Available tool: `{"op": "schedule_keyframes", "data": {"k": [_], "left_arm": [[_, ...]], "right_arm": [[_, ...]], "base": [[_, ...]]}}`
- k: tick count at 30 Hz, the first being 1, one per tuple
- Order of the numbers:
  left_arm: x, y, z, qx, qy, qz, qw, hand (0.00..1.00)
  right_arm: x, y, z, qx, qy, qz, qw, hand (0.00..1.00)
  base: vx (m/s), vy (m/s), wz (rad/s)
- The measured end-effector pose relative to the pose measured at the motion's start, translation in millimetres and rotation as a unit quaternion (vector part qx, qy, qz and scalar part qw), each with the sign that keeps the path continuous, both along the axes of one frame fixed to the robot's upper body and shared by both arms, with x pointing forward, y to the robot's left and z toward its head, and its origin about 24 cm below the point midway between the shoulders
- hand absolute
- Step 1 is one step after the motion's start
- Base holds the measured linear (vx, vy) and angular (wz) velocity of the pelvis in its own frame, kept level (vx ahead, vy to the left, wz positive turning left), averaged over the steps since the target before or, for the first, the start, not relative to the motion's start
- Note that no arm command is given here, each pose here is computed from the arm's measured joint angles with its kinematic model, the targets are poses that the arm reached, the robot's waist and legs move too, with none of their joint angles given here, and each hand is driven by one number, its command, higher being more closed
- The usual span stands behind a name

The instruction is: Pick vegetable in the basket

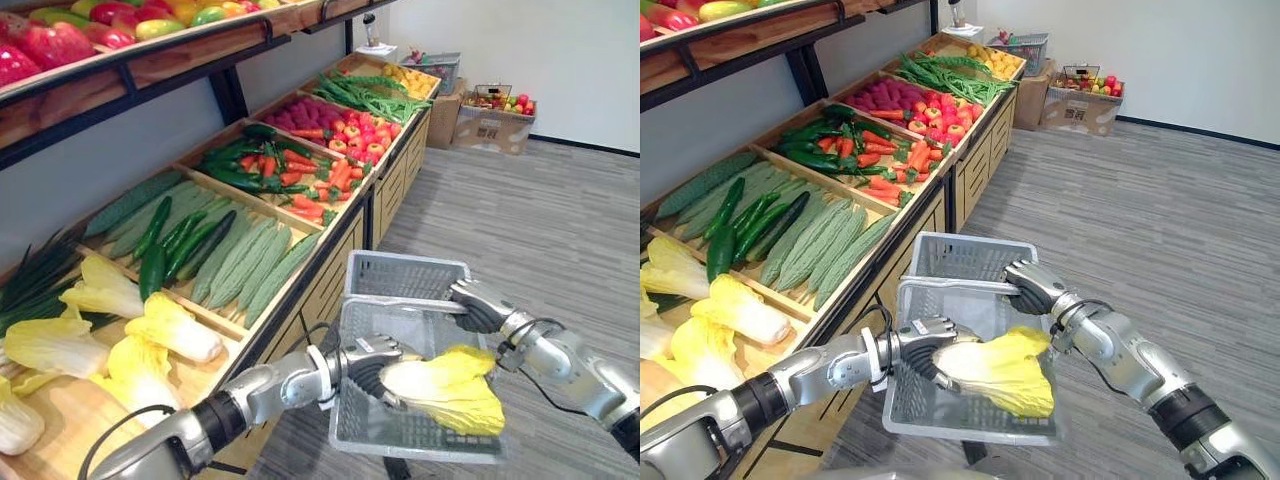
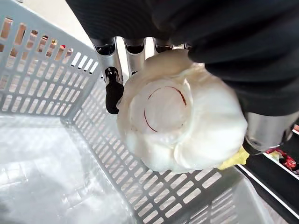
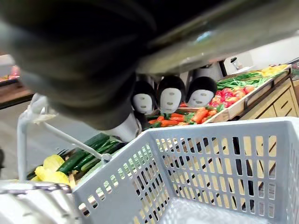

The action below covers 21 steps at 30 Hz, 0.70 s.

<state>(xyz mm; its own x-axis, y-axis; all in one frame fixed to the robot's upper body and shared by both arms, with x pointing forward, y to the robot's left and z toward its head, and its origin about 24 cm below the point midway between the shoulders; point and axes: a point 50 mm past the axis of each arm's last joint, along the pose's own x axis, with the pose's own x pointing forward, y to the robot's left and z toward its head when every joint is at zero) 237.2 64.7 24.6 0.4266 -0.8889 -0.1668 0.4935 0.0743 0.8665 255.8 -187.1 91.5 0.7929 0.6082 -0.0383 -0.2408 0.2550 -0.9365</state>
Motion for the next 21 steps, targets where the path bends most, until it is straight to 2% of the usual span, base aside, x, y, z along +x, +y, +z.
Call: {"op": "schedule_keyframes", "data": {"k": [2, 3, 9, 21], "left_arm": [[5.5, 1.3, -1.7, 0.013, -0.009, 0.009, 1.0, 1.0], [8.0, 1.6, -2.8, 0.015, -0.012, 0.016, 1.0, 0.0], [19.9, 3.3, -8.5, 0.043, -0.042, 0.038, 0.997, 0.0], [27.0, 6.5, -13.8, 0.044, -0.04, 0.068, 0.996, 0.0]], "right_arm": [[-0.9, 5.1, 2.0, 0.008, 0.002, 0.015, 1.0, 1.0], [-1.1, 6.9, 2.7, 0.01, 0.002, 0.019, 1.0, 1.0], [-1.0, 6.7, 7.1, 0.004, -0.003, 0.025, 1.0, 1.0], [-1.1, 7.3, 6.3, 0.002, 0.007, 0.027, 1.0, 1.0]], "base": [[-0.08, -0.034, -0.11], [-0.06, -0.032, -0.03], [-0.07, -0.038, 0.0], [-0.08, -0.051, 0.04]]}}
